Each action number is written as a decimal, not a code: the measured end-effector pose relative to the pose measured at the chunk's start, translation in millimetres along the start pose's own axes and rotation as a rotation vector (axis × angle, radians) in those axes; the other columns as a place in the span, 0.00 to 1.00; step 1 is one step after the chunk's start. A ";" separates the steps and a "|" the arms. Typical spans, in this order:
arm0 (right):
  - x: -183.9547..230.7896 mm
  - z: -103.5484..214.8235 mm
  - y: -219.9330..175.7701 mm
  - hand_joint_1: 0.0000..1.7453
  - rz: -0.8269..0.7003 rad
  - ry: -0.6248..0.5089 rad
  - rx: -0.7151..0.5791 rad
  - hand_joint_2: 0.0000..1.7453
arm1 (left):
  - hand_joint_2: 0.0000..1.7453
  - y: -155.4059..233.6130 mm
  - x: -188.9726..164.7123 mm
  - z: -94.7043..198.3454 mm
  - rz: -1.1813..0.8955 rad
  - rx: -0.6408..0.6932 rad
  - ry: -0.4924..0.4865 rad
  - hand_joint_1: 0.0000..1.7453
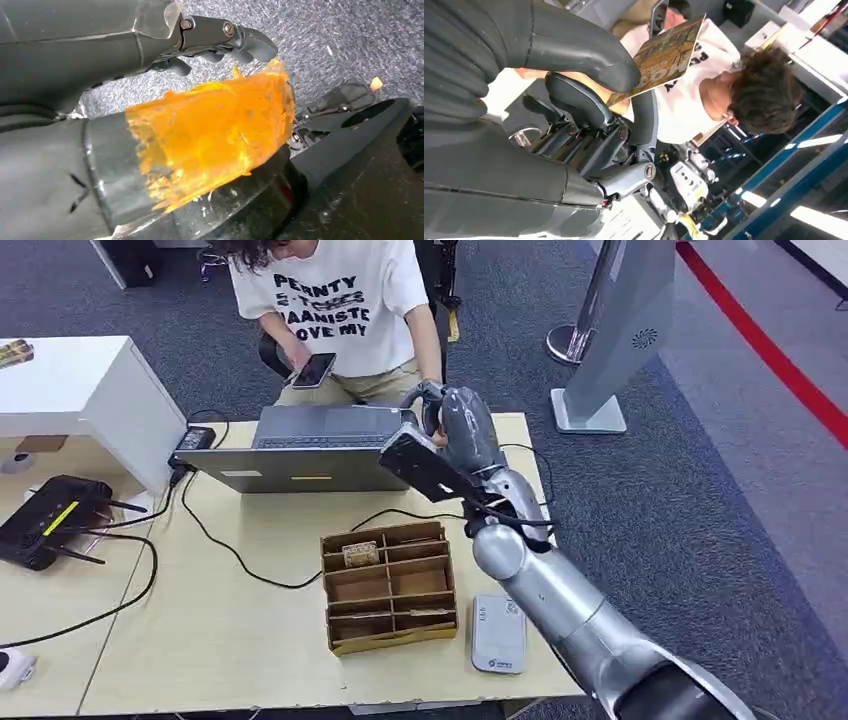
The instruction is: Pass the card to the sensor for recognition and then transmit it.
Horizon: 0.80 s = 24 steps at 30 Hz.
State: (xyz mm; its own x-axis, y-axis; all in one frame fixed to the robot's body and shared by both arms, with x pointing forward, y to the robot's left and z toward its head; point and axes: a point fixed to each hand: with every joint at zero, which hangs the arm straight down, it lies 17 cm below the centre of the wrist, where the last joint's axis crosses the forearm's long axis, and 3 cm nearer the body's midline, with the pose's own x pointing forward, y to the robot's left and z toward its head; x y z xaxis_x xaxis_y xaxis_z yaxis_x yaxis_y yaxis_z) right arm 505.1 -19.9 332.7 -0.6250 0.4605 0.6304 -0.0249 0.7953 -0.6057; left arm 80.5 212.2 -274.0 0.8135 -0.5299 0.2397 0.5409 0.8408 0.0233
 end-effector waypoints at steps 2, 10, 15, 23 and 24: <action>-0.1 -3.2 2.8 1.00 0.009 0.005 -0.001 1.00 | 0.00 0.5 0.8 -0.1 -0.007 -0.001 0.000 0.00; -2.4 -9.6 15.7 1.00 0.021 0.027 0.016 1.00 | 0.00 0.4 2.8 -0.2 -0.016 -0.003 -0.001 0.00; -4.0 -10.9 21.3 1.00 0.035 0.032 0.026 1.00 | 0.00 0.0 2.8 -0.1 -0.018 -0.004 -0.001 0.00; -7.4 -9.9 26.4 1.00 0.044 0.039 0.036 1.00 | 0.00 -1.0 3.6 -0.1 -0.018 -0.006 -0.002 0.00; -7.5 -10.0 27.0 1.00 0.046 0.039 0.037 1.00 | 0.00 -1.3 3.8 -0.1 -0.018 -0.006 -0.002 0.00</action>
State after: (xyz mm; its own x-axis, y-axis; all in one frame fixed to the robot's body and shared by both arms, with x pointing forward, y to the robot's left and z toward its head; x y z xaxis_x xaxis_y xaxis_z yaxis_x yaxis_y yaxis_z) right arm 516.9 2.0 316.5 -0.5951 0.5119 0.6195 -0.0263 0.7580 -0.6517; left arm 82.9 209.1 -273.3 0.8031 -0.5448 0.2414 0.5567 0.8304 0.0220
